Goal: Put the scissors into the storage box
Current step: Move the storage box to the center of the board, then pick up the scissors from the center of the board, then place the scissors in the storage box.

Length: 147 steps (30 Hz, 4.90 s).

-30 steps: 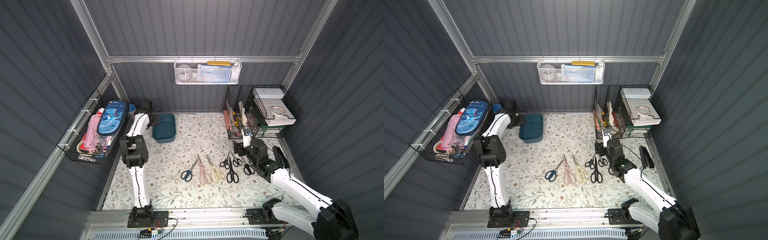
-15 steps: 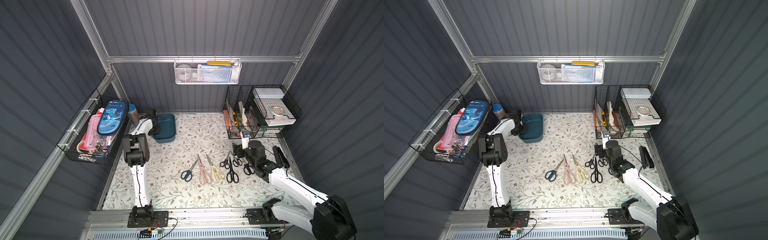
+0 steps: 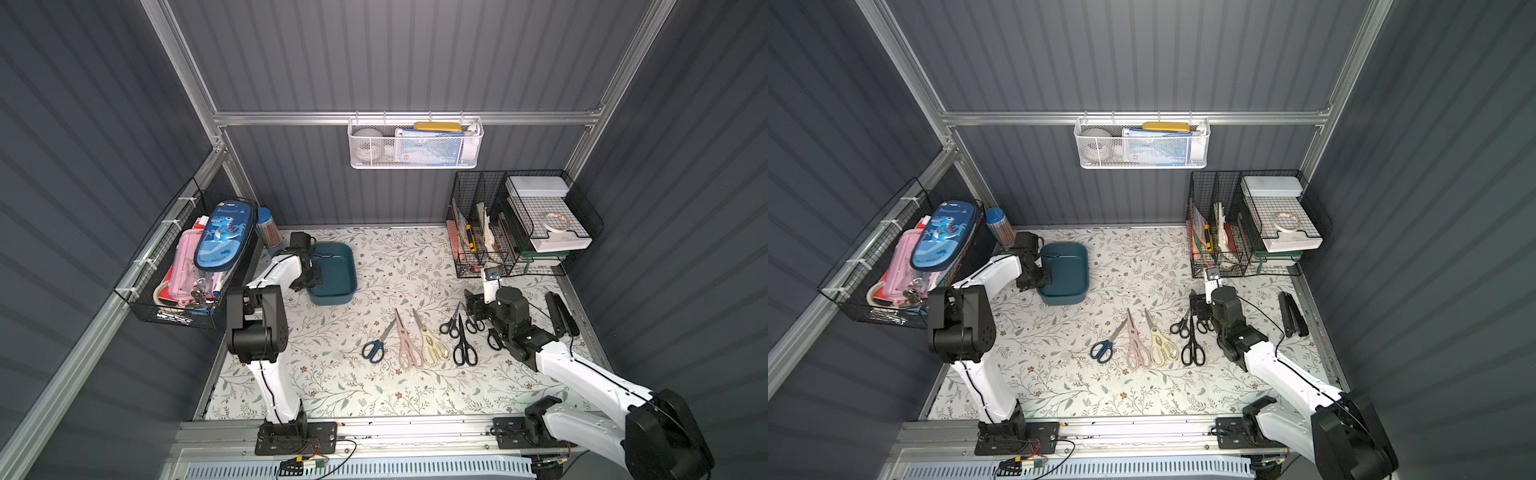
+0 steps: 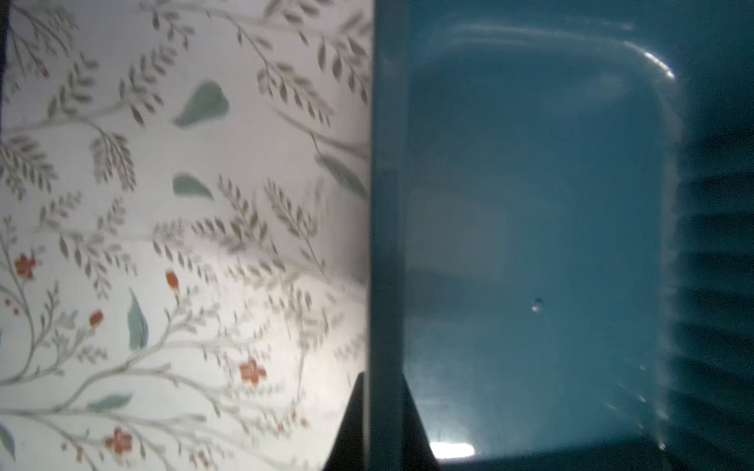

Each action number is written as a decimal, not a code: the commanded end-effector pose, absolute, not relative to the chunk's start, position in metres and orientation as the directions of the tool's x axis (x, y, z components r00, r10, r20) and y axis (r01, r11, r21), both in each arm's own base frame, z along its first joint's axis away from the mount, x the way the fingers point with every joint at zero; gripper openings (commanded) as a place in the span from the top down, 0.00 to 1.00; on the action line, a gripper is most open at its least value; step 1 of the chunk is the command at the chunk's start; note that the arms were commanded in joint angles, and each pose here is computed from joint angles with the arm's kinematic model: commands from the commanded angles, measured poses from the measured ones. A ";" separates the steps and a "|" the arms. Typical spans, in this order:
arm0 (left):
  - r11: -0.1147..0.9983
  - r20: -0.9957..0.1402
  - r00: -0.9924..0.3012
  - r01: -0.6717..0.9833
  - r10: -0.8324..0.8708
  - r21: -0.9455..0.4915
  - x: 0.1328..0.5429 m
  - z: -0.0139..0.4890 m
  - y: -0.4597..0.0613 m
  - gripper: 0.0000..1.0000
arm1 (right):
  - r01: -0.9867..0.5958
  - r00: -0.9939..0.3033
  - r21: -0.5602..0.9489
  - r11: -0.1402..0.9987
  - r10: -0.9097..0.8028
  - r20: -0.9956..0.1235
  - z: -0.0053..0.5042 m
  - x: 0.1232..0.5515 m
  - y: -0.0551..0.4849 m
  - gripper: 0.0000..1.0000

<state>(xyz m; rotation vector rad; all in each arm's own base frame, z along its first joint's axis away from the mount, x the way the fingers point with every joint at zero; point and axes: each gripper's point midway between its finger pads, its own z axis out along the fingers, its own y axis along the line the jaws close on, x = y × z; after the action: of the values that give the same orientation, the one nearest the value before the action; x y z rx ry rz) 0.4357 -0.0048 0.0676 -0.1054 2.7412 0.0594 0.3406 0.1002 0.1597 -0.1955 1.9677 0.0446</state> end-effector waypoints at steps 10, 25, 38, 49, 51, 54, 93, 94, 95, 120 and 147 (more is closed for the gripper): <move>0.996 -0.337 -0.941 0.035 0.007 -0.079 0.330 0.061 -0.054 1.00 | -0.412 -0.265 0.090 0.907 -0.025 -0.964 0.172 0.296 0.146 0.12; 0.999 -0.307 -0.951 -0.040 -0.028 0.033 0.338 0.043 -0.034 0.88 | -0.383 -0.284 0.175 0.907 0.065 -0.957 0.162 0.271 0.133 0.10; 0.996 -0.444 -0.895 -0.072 -0.042 0.052 0.350 0.102 -0.027 0.44 | -0.391 -0.376 0.196 0.899 0.039 -0.926 0.158 0.269 0.139 0.10; 0.988 -0.580 -0.814 0.112 0.031 -0.105 0.286 0.175 -0.121 0.31 | -0.393 -0.491 0.240 0.888 0.018 -0.871 0.143 0.236 0.143 0.01; 0.969 -0.597 -0.802 0.173 0.036 -0.175 0.266 0.179 -0.145 0.36 | -0.434 -0.478 0.222 0.873 -0.014 -0.878 0.141 0.230 0.152 0.01; 0.926 -0.615 -0.784 0.291 0.087 -0.240 0.240 0.175 -0.179 0.36 | -0.461 -0.432 0.156 0.874 -0.068 -0.899 0.142 0.229 0.161 0.01; 0.944 -0.265 -0.913 0.328 0.311 -0.023 0.203 0.006 -0.202 0.73 | -0.468 -0.409 0.088 0.879 -0.127 -0.904 0.142 0.229 0.167 0.01; 0.944 -0.265 -0.912 0.328 0.312 -0.017 0.204 0.006 -0.202 0.76 | -0.467 -0.407 0.088 0.880 -0.125 -0.905 0.142 0.229 0.167 0.01; 0.945 -0.271 -0.910 0.327 0.312 -0.008 0.207 0.008 -0.202 0.81 | -0.467 -0.407 0.089 0.880 -0.125 -0.905 0.142 0.229 0.167 0.01; 0.992 -0.530 -0.847 0.097 0.041 -0.078 0.289 0.164 -0.176 1.00 | -0.460 -0.408 0.087 0.884 -0.124 -0.904 0.142 0.230 0.166 0.01; 0.997 -0.393 -0.918 0.069 0.047 -0.041 0.305 0.070 -0.141 1.00 | -0.475 -0.429 0.082 0.876 -0.150 -0.891 0.136 0.231 0.172 0.01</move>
<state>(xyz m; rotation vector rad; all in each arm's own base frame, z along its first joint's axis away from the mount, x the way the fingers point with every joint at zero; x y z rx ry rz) 0.2940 -0.1328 0.0687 0.0334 2.7518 -0.0475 0.2278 0.1659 0.1207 -0.4490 2.0458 0.3722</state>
